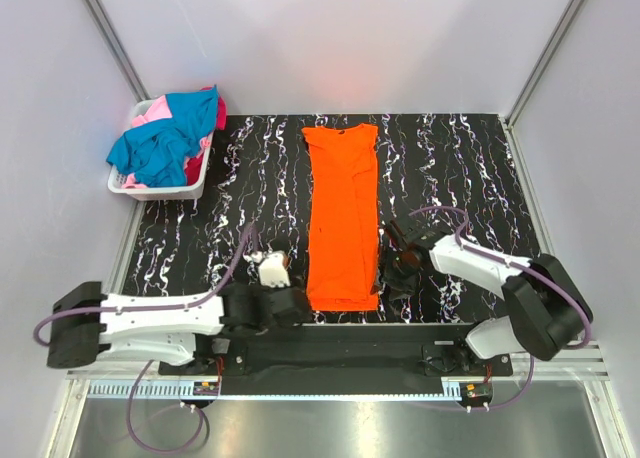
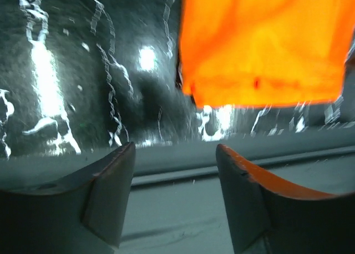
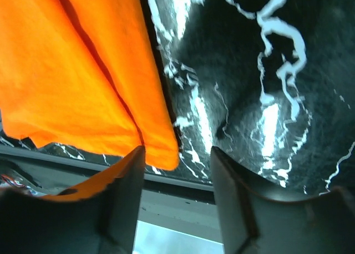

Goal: Fold and stack the t-shirts
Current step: Fold the tshirt

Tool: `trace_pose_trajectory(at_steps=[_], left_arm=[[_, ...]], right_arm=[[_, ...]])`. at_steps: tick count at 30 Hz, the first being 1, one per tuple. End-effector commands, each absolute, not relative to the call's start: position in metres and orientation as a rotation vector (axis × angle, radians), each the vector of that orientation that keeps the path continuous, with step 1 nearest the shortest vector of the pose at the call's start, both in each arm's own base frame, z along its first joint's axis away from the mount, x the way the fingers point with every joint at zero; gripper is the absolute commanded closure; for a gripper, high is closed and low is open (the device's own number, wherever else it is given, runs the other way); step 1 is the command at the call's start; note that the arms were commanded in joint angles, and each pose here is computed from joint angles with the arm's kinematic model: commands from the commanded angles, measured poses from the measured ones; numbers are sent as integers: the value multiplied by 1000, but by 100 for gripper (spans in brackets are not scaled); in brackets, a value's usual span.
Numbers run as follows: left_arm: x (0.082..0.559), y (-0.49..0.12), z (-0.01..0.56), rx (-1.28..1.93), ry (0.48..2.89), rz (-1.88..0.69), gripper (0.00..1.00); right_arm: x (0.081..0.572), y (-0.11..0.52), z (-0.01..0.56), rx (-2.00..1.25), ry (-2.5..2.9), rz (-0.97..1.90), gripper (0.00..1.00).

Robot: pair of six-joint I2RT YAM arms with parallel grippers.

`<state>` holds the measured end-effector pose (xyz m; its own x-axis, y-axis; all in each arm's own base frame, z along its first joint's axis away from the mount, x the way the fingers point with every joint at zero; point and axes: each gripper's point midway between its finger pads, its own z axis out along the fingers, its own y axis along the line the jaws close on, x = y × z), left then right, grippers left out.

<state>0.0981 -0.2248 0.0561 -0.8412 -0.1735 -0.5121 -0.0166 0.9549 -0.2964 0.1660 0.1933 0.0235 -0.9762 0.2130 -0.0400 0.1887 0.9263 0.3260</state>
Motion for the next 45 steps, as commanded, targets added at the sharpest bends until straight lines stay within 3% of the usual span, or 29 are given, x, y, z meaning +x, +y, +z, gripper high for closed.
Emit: trace_pose_trajectory(at_steps=[1,6,21,26,36,41,45], left_arm=[[115,-229,62,-356,2461,-599,34],[140,-232,82,-465,2327,-894,28],[171,-269,52,-441,2424,-1018,36],[169,-276,48,-434,2453,-1035,44],[166,-279,41,-429,2485,-1038,69],[165,-279,40,-428,2490,-1038,82],[162,-277,38,-427,2500,-1031,93]], right_arm=[[173,200,37,286,2914,581,41],[181,206,35,250,2887,611,38],[164,207,12,306,2917,692,40],[153,204,8,330,2934,702,41],[135,197,-5,385,2982,706,50],[128,192,-10,393,2997,694,65],[123,190,-15,400,3018,679,96]])
